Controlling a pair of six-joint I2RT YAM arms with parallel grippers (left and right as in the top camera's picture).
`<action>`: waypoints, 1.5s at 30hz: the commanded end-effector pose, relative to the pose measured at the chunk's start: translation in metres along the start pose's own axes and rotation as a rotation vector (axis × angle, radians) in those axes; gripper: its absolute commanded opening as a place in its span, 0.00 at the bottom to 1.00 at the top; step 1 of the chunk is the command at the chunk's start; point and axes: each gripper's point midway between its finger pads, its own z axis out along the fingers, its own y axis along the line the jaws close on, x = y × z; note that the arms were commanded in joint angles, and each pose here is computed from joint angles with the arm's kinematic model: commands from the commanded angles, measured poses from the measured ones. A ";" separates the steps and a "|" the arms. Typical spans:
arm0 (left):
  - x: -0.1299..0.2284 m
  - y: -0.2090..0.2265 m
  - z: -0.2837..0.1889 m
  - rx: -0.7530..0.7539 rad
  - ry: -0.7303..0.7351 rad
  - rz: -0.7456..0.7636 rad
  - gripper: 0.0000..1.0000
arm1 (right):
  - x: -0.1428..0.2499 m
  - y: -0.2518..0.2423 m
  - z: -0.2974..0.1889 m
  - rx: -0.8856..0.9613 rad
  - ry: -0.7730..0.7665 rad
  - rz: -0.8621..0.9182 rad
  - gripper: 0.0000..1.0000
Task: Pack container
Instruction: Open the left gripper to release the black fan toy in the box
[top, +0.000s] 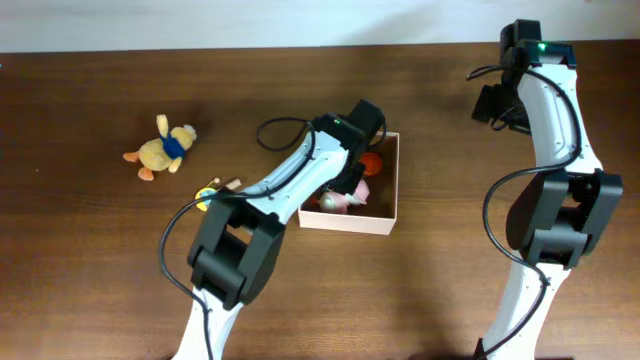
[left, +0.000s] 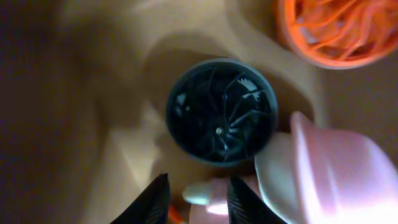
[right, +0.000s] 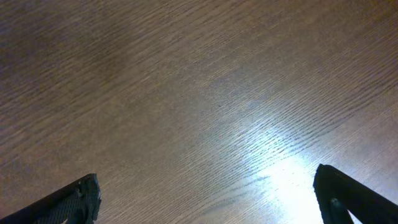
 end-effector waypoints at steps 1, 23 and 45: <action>0.004 0.001 0.012 0.003 0.024 -0.007 0.32 | 0.000 -0.001 0.001 0.003 0.001 0.018 0.99; -0.021 -0.003 0.015 0.020 -0.073 -0.022 0.28 | -0.001 -0.001 0.001 0.003 0.000 0.018 0.99; -0.059 0.014 -0.112 0.034 -0.307 -0.042 0.49 | -0.001 -0.001 0.001 0.003 0.000 0.018 0.99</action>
